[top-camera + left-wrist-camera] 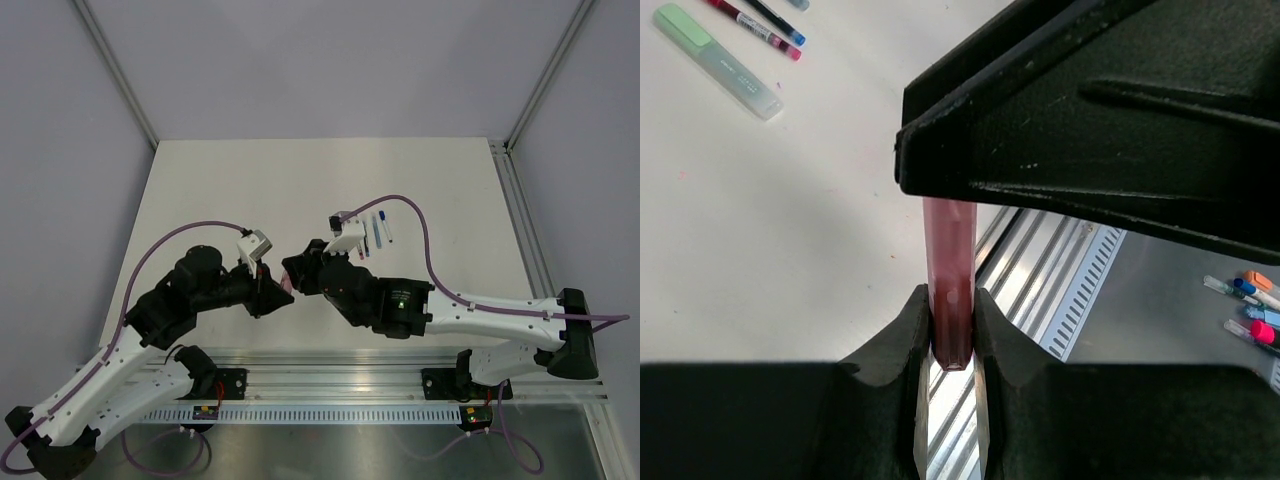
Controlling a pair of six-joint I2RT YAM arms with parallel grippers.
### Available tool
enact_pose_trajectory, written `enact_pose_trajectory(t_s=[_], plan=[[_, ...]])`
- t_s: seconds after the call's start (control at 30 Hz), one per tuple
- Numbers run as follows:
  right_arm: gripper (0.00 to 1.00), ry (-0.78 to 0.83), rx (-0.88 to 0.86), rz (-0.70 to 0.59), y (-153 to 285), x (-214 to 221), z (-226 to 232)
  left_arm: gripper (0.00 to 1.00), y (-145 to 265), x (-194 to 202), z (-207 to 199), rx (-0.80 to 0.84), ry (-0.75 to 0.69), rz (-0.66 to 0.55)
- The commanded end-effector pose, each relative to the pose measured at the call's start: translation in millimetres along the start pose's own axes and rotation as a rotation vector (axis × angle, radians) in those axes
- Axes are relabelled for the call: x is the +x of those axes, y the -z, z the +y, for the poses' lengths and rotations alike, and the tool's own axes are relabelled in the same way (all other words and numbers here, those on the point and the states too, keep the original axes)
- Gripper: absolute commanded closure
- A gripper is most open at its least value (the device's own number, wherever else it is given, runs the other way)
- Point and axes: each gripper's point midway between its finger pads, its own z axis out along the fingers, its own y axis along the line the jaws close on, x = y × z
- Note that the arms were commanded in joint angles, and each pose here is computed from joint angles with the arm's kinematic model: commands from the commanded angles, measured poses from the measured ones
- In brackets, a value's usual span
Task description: Insert the pens into the pen caps
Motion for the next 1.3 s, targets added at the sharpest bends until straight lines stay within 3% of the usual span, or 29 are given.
enact_pose_trajectory(t_s=[0.0, 0.03, 0.13, 0.37, 0.6, 0.73, 0.87, 0.9, 1.0, 1.17, 1.27], plan=[[0.95, 0.119, -0.014, 0.321, 21, 101, -13, 1.00, 29, -131, -40, 0.085, -0.198, -0.499], [0.83, 0.115, -0.008, 0.309, 20, 97, -12, 1.00, 27, -130, -39, 0.086, -0.197, -0.495], [0.67, 0.133, 0.017, 0.253, 16, 80, -6, 1.00, 24, -129, -40, 0.096, -0.194, -0.482], [0.62, 0.179, 0.059, 0.158, 2, 45, 6, 1.00, 20, -127, -37, 0.089, -0.179, -0.469], [0.63, 0.185, 0.083, 0.131, -4, 32, 2, 1.00, 23, -129, -34, 0.065, -0.179, -0.484], [0.85, 0.181, 0.097, 0.136, -10, 21, -8, 1.00, 25, -129, -32, 0.049, -0.177, -0.488], [0.94, 0.138, 0.086, 0.131, -18, 5, -26, 0.77, 28, -131, -26, 0.006, -0.183, -0.491], [0.95, 0.110, 0.095, 0.117, -23, -9, -36, 0.63, 30, -132, -24, -0.009, -0.183, -0.493], [0.96, 0.087, 0.089, 0.124, -32, -22, -54, 0.38, 35, -136, -11, -0.096, -0.181, -0.508], [0.97, 0.092, 0.118, 0.134, -50, -35, -78, 0.15, 44, -139, 2, -0.181, -0.170, -0.526], [0.96, 0.117, 0.148, 0.155, -67, -33, -95, 0.13, 48, -139, 9, -0.223, -0.156, -0.536]])
